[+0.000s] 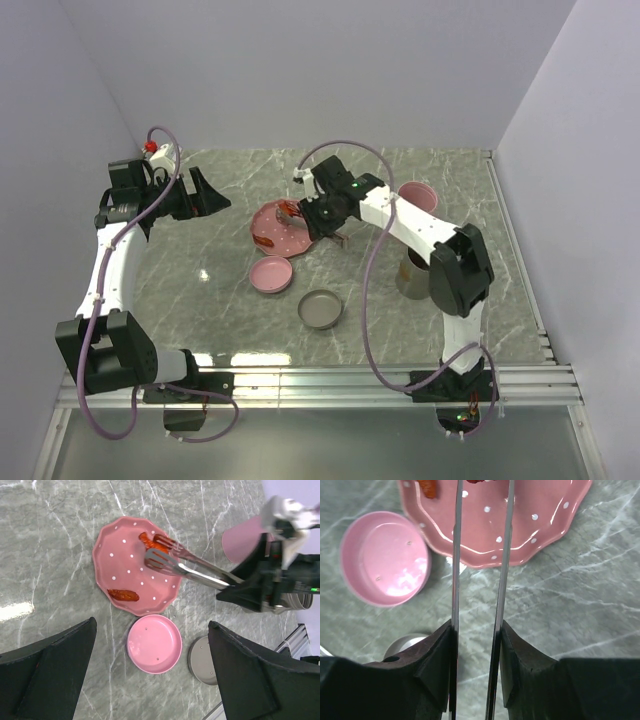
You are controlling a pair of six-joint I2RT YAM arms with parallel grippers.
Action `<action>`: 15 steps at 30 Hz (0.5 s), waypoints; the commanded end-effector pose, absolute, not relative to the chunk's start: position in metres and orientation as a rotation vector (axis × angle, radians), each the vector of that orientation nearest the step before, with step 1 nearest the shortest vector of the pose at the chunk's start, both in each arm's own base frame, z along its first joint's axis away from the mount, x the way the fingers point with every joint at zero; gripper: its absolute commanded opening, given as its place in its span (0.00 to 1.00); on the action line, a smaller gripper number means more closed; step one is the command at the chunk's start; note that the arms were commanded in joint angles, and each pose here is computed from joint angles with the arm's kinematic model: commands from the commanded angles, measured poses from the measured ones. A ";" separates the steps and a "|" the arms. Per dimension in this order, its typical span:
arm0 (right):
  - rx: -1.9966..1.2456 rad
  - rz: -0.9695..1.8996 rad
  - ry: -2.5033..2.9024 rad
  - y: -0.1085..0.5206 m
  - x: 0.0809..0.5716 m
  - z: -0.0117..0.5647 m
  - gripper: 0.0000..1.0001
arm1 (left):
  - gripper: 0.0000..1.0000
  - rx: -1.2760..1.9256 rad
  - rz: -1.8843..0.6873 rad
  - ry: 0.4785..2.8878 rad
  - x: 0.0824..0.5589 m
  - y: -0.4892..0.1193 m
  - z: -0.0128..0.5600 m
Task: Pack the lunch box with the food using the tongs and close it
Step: Pick up the food using the clamp
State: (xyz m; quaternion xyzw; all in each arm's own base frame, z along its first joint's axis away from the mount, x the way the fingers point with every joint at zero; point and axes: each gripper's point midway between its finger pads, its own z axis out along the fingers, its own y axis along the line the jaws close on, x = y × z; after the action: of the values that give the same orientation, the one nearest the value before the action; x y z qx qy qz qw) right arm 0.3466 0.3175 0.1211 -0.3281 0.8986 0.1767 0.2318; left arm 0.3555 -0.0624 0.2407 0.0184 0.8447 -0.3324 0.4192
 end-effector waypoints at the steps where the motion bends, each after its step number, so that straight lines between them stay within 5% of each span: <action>1: -0.936 0.533 2.365 0.318 0.338 0.161 0.30 | 0.99 0.081 -0.816 2.075 0.357 -0.061 0.255; 15: -0.973 0.598 2.293 0.277 0.300 0.209 0.28 | 0.99 0.085 -0.814 2.074 0.356 -0.061 0.259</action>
State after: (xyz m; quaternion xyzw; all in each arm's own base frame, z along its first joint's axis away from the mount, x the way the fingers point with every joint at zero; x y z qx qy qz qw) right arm 0.3065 0.2906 0.1721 -0.3527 0.8778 0.2102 0.2467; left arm 0.3537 -0.0627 0.2392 0.0160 0.8467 -0.3335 0.4143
